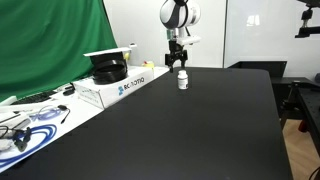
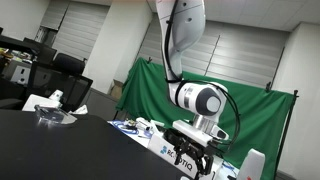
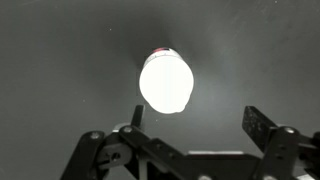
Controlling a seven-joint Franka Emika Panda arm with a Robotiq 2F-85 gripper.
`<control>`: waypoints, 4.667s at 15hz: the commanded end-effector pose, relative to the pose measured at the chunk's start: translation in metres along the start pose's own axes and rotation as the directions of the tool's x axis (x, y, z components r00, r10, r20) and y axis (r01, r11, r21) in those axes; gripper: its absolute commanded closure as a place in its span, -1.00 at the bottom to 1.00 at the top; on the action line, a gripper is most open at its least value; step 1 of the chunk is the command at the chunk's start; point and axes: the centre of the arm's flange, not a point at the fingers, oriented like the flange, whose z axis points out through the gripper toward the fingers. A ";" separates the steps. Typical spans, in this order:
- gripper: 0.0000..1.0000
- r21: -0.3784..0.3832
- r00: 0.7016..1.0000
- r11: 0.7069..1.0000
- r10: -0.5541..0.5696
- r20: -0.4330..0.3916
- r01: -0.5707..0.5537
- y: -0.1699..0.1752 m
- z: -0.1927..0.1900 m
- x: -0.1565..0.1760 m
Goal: Move the bottle forward
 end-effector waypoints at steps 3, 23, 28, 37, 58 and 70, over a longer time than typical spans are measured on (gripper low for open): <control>-1.00 -0.009 0.999 0.999 0.033 0.004 -0.033 0.005 0.005 -0.012; 0.62 -0.043 0.999 0.999 0.004 -0.053 -0.006 -0.003 -0.023 -0.034; 0.62 -0.073 0.994 0.996 -0.061 -0.089 0.055 -0.028 -0.030 -0.074; 0.62 -0.088 0.984 0.987 -0.145 -0.100 0.136 -0.035 -0.050 -0.167; 0.62 -0.051 0.980 0.979 -0.196 0.042 0.199 -0.025 -0.007 -0.277; 0.62 -0.050 0.977 0.976 -0.209 0.038 0.211 -0.025 0.010 -0.282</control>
